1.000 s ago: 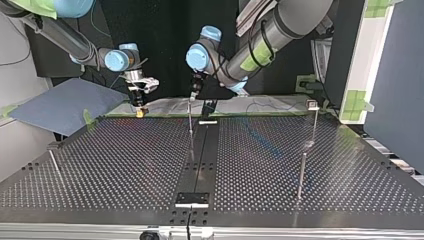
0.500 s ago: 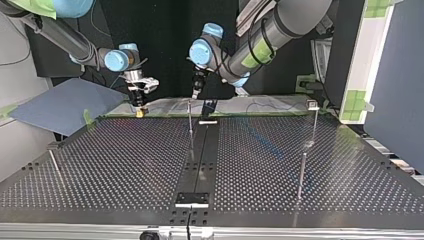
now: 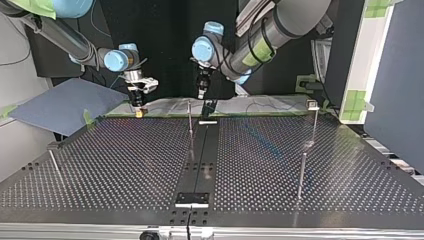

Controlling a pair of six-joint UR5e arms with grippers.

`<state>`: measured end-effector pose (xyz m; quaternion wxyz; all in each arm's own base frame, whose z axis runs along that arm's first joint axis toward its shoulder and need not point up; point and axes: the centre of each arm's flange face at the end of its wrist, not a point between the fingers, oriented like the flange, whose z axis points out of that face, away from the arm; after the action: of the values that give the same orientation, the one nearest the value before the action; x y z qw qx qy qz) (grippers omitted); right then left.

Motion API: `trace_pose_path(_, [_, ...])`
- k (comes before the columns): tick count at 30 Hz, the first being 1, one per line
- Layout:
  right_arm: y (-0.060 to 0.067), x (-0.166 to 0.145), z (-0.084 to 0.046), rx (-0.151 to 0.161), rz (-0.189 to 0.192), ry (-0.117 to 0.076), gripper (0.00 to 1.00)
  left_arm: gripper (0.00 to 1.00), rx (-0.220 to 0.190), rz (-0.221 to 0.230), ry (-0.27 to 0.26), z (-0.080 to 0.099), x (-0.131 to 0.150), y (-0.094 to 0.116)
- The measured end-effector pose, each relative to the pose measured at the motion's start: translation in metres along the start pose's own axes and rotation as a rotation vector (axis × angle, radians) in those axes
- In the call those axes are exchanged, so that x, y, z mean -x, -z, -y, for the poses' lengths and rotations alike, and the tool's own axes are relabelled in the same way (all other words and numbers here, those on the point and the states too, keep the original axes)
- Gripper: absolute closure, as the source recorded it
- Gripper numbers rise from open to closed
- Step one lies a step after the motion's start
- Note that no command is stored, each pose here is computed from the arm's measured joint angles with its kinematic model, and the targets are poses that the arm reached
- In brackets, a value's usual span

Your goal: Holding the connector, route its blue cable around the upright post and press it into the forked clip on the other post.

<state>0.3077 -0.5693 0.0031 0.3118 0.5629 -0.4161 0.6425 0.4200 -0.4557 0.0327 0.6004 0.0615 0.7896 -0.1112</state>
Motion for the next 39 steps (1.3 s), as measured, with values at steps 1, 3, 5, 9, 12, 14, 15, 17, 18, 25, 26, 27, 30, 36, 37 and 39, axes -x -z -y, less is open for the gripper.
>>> trace_pose_path(1, [0.000,0.000,0.000,0.000,0.000,0.000,1.00,0.00,0.014,-0.006,-0.010,-0.003,-0.005,0.001])
trace_pose_path(3, [0.000,0.000,0.001,-0.002,0.001,-0.001,1.00,0.00,0.028,-0.013,-0.023,-0.007,-0.012,0.002])
trace_pose_path(5, [0.000,0.000,0.002,-0.002,0.001,-0.001,1.00,0.00,0.036,-0.019,-0.035,-0.009,-0.020,0.001])
trace_pose_path(9, [0.000,0.001,0.002,-0.004,0.002,-0.001,1.00,0.00,0.036,-0.014,-0.038,-0.010,-0.025,0.000])
trace_pose_path(12, [0.000,0.001,0.003,-0.005,0.002,-0.001,1.00,0.00,0.025,-0.002,-0.033,-0.008,-0.025,-0.002])
trace_pose_path(14, [0.000,0.001,0.004,-0.006,0.002,-0.001,1.00,0.00,0.014,0.008,-0.028,-0.007,-0.024,-0.003])
trace_pose_path(15, [0.000,0.001,0.004,-0.007,0.002,-0.001,1.00,0.00,0.011,0.011,-0.026,-0.006,-0.024,-0.004])
trace_pose_path(17, [0.000,0.001,0.004,-0.008,0.002,-0.001,1.00,0.00,0.000,0.018,-0.022,-0.005,-0.023,-0.005])
trace_pose_path(18, [0.000,0.001,0.005,-0.008,0.002,-0.001,1.00,0.00,-0.005,0.020,-0.021,-0.004,-0.023,-0.005])
trace_pose_path(25, [0.000,0.001,0.005,-0.009,0.002,-0.001,1.00,0.00,-0.039,0.021,-0.017,0.001,-0.024,-0.005])
trace_pose_path(26, [0.000,0.001,0.006,-0.009,0.002,-0.001,1.00,0.00,-0.040,0.020,-0.017,0.001,-0.024,-0.005])
trace_pose_path(27, [0.000,0.001,0.006,-0.010,0.002,-0.001,1.00,0.00,-0.040,0.019,-0.017,0.001,-0.024,-0.005])
trace_pose_path(30, [0.000,0.001,0.006,-0.010,0.002,-0.001,1.00,0.00,-0.039,0.015,-0.016,0.001,-0.024,-0.004])
trace_pose_path(36, [0.000,0.001,0.006,-0.010,0.003,-0.001,1.00,0.00,-0.038,0.012,-0.014,0.000,-0.025,-0.004])
trace_pose_path(37, [0.000,0.001,0.006,-0.010,0.003,-0.001,1.00,0.00,-0.038,0.012,-0.014,0.000,-0.025,-0.004])
trace_pose_path(39, [0.000,0.001,0.006,-0.010,0.003,-0.001,1.00,0.00,-0.037,0.011,-0.013,0.000,-0.025,-0.004])
